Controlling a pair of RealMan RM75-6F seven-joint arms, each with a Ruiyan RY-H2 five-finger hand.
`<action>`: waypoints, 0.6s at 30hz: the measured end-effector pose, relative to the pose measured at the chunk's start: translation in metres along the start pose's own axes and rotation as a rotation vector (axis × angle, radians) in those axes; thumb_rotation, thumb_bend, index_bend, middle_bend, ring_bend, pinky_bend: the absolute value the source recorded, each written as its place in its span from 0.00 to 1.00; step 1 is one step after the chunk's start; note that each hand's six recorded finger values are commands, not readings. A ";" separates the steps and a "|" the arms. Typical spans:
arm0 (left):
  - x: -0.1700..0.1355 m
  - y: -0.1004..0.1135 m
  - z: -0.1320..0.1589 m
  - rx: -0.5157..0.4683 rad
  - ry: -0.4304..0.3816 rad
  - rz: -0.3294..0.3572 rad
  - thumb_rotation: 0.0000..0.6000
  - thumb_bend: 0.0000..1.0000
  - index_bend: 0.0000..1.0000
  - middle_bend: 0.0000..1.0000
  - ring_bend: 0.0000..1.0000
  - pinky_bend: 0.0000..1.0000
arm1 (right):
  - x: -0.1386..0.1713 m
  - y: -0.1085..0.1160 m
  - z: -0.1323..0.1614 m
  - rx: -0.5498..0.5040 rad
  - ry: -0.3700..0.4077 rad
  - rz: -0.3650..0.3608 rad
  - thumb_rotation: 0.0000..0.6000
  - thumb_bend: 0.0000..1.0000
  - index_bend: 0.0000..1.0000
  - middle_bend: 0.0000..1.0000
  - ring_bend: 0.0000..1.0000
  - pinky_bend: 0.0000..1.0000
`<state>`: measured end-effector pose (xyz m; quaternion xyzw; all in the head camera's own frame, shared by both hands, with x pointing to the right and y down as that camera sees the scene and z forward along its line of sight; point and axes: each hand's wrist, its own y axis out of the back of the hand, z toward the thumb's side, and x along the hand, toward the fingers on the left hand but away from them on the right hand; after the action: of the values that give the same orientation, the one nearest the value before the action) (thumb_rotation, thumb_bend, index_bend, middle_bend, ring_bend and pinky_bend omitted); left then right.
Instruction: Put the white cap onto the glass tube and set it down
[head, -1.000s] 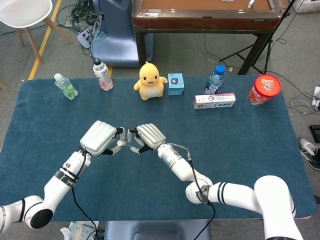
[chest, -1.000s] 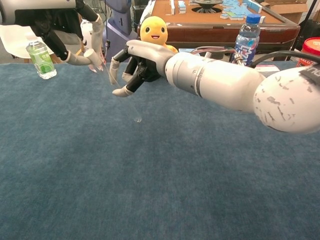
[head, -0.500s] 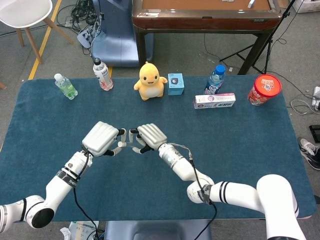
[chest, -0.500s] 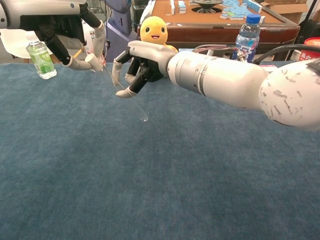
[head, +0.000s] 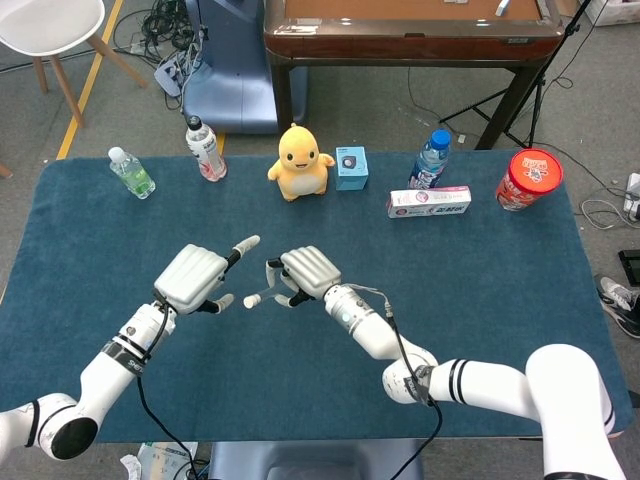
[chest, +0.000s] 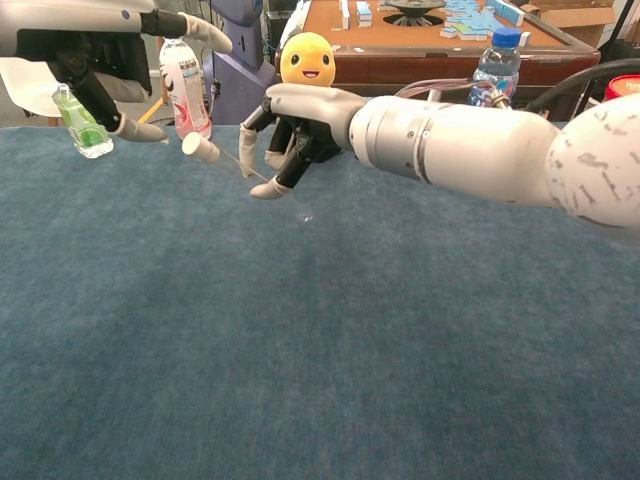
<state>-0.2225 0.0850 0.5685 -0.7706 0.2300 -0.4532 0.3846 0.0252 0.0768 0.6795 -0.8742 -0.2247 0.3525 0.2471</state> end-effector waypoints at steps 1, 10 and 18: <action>-0.002 0.000 -0.002 -0.005 0.006 -0.002 1.00 0.28 0.03 0.95 1.00 1.00 | 0.002 0.002 -0.002 0.009 -0.004 0.005 1.00 0.61 0.85 0.91 1.00 1.00; -0.023 0.000 -0.034 -0.011 0.086 0.007 1.00 0.28 0.02 0.75 0.76 0.91 | 0.030 0.031 -0.034 0.158 -0.097 0.070 1.00 0.61 0.85 0.91 1.00 1.00; -0.041 -0.008 -0.053 0.001 0.130 0.057 1.00 0.28 0.02 0.64 0.63 0.88 | 0.044 0.024 -0.065 0.197 -0.217 0.135 1.00 0.61 0.85 0.91 1.00 1.00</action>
<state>-0.2888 0.0981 0.5690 -0.7323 0.2763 -0.4913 0.3821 0.1065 0.0651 0.6843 -0.8155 -0.1554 0.4811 0.2816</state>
